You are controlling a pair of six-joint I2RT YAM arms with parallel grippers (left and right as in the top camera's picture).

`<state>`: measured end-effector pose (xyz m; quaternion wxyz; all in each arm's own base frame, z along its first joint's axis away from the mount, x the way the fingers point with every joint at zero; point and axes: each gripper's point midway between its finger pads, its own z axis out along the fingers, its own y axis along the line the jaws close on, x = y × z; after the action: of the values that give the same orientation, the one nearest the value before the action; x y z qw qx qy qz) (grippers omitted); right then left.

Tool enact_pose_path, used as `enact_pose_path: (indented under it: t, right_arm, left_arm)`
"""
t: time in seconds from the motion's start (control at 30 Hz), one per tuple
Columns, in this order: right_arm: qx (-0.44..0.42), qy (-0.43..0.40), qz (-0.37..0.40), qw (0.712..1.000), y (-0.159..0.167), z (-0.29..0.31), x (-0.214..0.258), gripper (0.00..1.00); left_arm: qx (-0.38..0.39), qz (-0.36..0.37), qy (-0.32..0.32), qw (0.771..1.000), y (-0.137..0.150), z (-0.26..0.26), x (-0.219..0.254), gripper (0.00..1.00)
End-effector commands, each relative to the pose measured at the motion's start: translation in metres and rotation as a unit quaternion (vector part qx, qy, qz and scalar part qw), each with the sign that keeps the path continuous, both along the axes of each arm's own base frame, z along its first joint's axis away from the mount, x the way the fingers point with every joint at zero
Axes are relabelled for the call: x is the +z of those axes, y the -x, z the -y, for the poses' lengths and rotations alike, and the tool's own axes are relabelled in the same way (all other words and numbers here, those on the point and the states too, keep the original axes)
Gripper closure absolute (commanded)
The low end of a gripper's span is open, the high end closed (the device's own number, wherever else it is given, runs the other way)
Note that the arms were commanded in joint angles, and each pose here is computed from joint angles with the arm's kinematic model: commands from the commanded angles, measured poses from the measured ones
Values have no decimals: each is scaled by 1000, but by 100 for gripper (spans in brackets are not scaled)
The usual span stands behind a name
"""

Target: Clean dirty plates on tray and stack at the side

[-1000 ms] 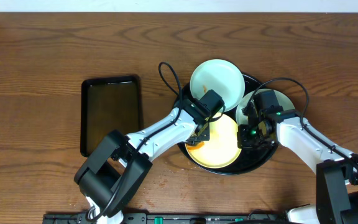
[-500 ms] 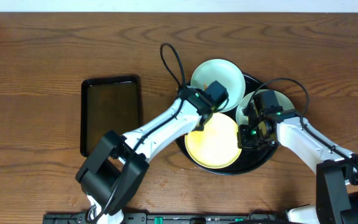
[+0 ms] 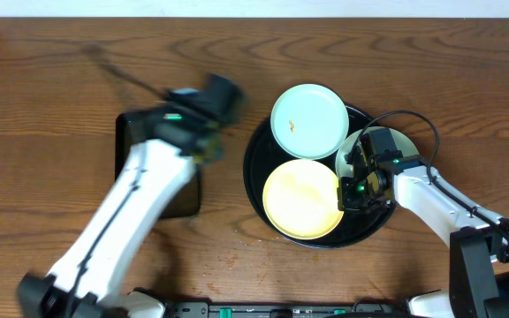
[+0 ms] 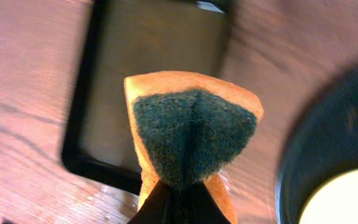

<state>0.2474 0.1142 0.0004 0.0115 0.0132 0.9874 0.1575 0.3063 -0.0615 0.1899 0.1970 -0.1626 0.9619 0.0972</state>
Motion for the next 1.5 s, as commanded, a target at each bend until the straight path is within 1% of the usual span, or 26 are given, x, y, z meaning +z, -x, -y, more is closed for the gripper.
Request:
enact_pose_path:
  t: [0.0,0.13,0.3,0.4,0.5,0.57,0.6,0.67,0.7,0.77,0.8,0.93,1.0,1.03,1.1,1.17,1.23,1.27,1.3,1.33,1.37,1.4,1.47]
  right_arm:
    - [7,20,-9,1000,6,6,-6,99]
    - [7,20,-9,1000,6,6,-6,99]
    - [7,20,-9,1000,6,6,-6,99]
    - [7,20,-9,1000,5,6,-6,99]
    - [7,20,-7,1000,5,6,-6,99]
    - [7,19,-7,1000,4,5,-6,99]
    - [7,19,-7,1000,4,5,-6,99]
    - [7,19,-7,1000,4,5,-6,99]
    - [7,19,-7,1000,5,5,-6,99]
    - [7,19,-7,1000,4,5,-6,99]
    - [7,19,-7,1000,5,5,-6,99]
    - [7,17,-8,1000,5,5,-6,99]
    - [8,6,-11,1000,6,1,-4,99]
    - [8,-2,-14,1000,7,-1,-4,99]
    - [10,-23,-23,999,11,-8,-1,92]
    - [10,-41,-32,999,14,-13,1,90]
    - [9,-81,-47,996,19,-23,7,88]
    - [2,-102,-55,993,20,-29,11,85]
    - [-8,-118,-64,991,21,-33,14,78]
    - [-23,-128,-72,989,21,-37,16,75]
    - [-40,-128,-79,988,21,-38,16,75]
    - [-53,-123,-82,988,20,-37,15,79]
    - [-77,-94,-81,989,17,-30,10,84]
  left_arm:
    - [34,-17,1,999,3,-40,-4,92]
    - [53,-56,30,997,6,-65,-44,92]
    - [42,-65,84,993,1,-73,-99,92]
    - [28,-57,96,993,-3,-75,-111,89]
    - [-2,-54,86,995,-6,-76,-111,88]
    - [-7,-52,85,995,-8,-76,-111,83]
    - [-7,-52,85,995,-8,-76,-111,77]
    - [-8,-53,86,995,-7,-75,-110,73]
    - [-11,-54,91,994,-7,-72,-110,69]
    - [-19,-55,114,992,-6,-64,-109,60]
    - [-25,-55,132,989,-5,-57,-108,59]
    - [-69,-53,239,967,-3,-12,-100,56]
    - [-96,-56,271,956,-1,10,-96,56]
    - [-110,-58,277,953,1,20,-95,56]
    - [-143,-64,274,949,5,40,-96,57]
    - [-168,-68,271,945,8,56,-98,57]
    - [-197,-71,263,942,11,73,-101,57]
    - [-210,-73,260,940,12,81,-103,56]
    - [-220,-74,256,938,12,88,-106,57]
    - [-230,-76,255,936,13,95,-108,57]
    - [-238,-78,255,934,13,101,-112,57]
    - [-245,-81,255,932,13,107,-116,57]
    - [-254,-87,253,929,14,114,-122,57]
